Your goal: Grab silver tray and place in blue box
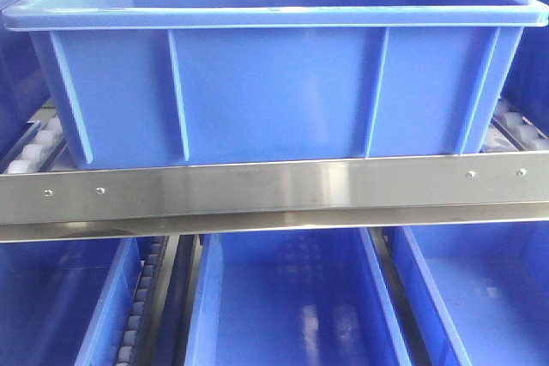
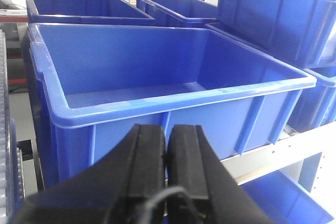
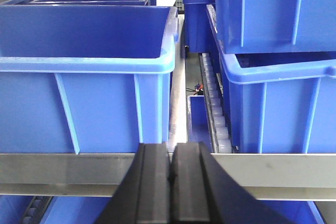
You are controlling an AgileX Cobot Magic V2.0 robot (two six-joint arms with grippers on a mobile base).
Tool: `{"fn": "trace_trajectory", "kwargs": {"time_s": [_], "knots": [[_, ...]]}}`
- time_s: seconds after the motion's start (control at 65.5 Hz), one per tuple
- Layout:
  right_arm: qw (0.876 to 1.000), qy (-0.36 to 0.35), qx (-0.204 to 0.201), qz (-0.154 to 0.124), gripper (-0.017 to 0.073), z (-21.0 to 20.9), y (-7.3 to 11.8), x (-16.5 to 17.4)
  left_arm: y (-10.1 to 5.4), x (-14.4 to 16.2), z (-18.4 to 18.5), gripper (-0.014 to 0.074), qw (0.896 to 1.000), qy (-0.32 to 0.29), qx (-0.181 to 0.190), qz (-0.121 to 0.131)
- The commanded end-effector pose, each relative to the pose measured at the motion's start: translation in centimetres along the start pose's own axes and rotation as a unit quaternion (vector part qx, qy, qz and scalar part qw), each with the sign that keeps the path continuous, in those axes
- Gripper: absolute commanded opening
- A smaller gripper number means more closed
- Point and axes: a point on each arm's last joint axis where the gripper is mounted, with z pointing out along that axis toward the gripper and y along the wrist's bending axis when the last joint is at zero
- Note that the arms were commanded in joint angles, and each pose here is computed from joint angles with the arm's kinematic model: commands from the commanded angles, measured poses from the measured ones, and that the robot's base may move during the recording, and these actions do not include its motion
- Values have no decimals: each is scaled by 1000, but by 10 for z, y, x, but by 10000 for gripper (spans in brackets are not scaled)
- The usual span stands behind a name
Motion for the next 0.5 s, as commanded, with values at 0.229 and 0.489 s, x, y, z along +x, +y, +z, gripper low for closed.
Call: {"fn": "trace_trajectory", "kwargs": {"time_s": [0.229, 0.489], "knots": [[998, -62, -2, -4, 53, -3, 1, -15, -3, -16, 1, -6, 999, -49, 14, 1], [998, -62, -2, -4, 53, -3, 1, -15, 17, -16, -13, -6, 990, -44, -112, 68]]}}
